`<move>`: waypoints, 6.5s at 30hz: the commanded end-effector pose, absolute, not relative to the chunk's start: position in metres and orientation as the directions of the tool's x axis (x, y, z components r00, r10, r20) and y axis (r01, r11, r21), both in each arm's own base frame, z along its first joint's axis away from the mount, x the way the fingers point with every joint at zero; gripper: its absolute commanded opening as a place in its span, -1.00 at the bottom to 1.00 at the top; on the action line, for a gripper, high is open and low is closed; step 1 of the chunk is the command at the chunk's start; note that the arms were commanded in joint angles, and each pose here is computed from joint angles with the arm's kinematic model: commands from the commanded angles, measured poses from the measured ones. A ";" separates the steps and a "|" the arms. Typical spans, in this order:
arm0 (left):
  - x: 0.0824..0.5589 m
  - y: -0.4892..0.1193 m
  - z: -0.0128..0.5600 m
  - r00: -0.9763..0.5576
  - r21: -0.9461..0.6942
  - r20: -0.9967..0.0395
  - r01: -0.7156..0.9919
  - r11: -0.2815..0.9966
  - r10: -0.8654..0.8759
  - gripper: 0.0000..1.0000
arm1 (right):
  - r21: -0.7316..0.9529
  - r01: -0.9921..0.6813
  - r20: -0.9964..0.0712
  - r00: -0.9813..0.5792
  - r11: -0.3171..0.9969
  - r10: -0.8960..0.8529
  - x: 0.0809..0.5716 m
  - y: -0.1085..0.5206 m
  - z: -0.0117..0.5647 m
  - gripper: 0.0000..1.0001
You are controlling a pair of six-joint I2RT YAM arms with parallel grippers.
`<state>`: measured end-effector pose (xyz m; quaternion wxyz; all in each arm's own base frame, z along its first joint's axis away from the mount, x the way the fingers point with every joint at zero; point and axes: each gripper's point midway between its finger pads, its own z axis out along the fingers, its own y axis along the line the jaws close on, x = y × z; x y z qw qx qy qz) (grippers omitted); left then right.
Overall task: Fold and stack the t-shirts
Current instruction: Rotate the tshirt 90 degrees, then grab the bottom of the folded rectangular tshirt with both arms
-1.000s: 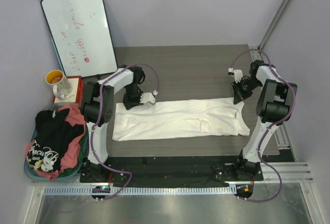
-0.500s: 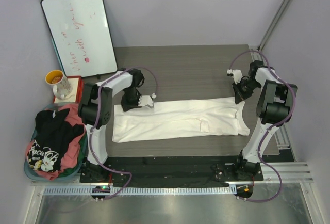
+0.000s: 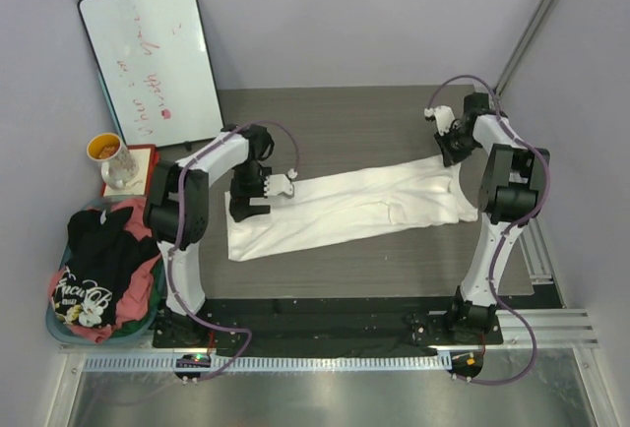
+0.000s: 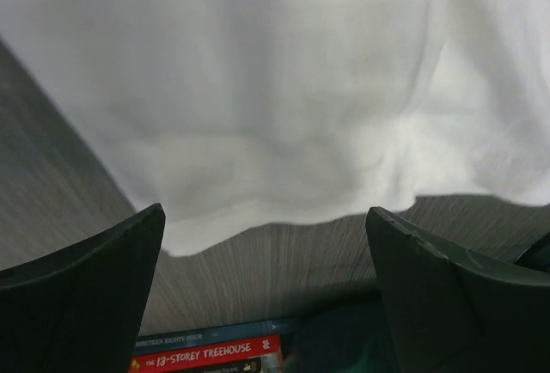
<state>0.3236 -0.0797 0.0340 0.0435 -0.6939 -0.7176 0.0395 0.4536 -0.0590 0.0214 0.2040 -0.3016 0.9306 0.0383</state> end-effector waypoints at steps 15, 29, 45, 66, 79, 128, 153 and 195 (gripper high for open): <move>0.344 -0.094 0.097 -0.058 0.070 -0.101 0.995 0.065 0.993 0.99 | -0.596 -0.255 -0.712 -0.269 0.761 -0.648 0.725 0.014 0.091 -0.93; 0.353 -0.098 0.089 -0.063 0.163 -0.156 0.983 0.089 0.986 1.00 | -0.287 -0.421 -0.880 -0.237 0.860 -0.410 0.635 0.092 0.211 -0.84; 0.463 -0.024 0.139 -0.484 0.539 -0.340 0.603 0.589 0.806 1.00 | 0.101 -0.940 -0.693 -0.301 0.325 -0.655 0.459 0.264 0.102 -0.98; 0.481 -0.031 0.141 -0.440 0.540 -0.370 0.614 0.575 0.818 1.00 | 0.227 -0.958 -0.453 -0.264 0.177 -0.851 0.361 0.265 0.018 -0.98; 0.486 -0.033 0.134 -0.414 0.538 -0.337 0.653 0.534 0.846 1.00 | 0.173 -0.961 -0.269 -0.256 0.215 -0.929 0.303 0.165 0.014 -0.98; 0.476 -0.034 0.135 -0.406 0.545 -0.325 0.658 0.520 0.854 1.00 | -0.507 -0.418 -0.591 -0.467 0.754 -0.657 0.639 0.084 0.046 -0.98; 0.473 -0.017 0.131 -0.478 0.583 -0.284 0.602 0.545 0.831 0.99 | -0.359 -0.725 -0.775 -0.119 0.588 -0.620 0.642 0.313 0.024 -0.99; 0.502 -0.184 0.125 -0.198 0.353 -0.536 0.830 0.431 0.821 0.47 | -0.158 -0.675 -0.773 -0.369 0.720 -0.516 0.602 0.114 0.108 -0.98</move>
